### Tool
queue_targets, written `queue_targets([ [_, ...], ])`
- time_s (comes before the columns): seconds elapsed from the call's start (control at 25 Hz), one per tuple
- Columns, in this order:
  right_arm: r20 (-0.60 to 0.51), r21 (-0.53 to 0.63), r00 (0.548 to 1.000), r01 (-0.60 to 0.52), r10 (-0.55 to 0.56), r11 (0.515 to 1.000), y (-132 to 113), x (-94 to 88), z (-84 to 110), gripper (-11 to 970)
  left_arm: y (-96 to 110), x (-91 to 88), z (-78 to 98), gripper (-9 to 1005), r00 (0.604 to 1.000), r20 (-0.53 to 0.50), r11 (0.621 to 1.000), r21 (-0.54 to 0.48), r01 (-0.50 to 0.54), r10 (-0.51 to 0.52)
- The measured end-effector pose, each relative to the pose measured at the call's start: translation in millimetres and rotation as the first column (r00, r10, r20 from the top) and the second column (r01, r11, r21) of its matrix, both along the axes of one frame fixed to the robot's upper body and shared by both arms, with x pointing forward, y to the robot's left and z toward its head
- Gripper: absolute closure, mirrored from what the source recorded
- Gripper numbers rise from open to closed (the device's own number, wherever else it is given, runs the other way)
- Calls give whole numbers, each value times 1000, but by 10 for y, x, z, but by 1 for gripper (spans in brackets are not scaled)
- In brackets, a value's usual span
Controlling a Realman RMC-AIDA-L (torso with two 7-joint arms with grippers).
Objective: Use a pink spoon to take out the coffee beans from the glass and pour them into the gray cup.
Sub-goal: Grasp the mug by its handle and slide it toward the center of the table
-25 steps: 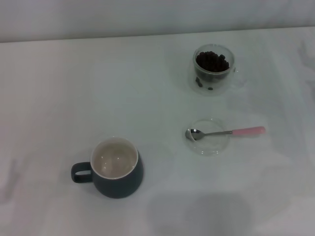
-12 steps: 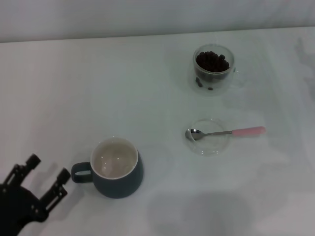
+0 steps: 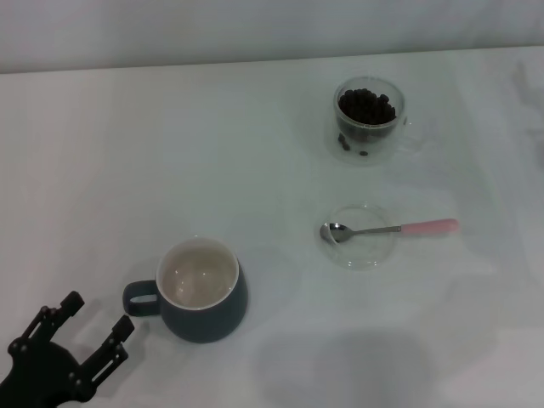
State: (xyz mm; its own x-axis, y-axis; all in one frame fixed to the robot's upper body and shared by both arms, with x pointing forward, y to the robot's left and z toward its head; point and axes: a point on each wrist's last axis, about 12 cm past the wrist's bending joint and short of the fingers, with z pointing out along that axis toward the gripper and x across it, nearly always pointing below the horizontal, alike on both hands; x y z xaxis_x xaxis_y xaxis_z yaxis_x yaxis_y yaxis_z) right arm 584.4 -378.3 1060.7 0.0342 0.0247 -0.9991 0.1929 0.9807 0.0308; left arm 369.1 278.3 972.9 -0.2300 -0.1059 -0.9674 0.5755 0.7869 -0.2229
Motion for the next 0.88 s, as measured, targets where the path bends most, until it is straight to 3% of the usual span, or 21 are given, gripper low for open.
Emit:
queue_targets([
  [0.4,1,-4,1000,4,-4,1000,-27,-28,-8,117,-103,193,-109,164,997,-77,998,68,16,-11],
  [0.88,1,-5,1000,-6,6,1000,6,-22,-13,116,-146,353,-73,166,998,-50,996,83,27,-23],
])
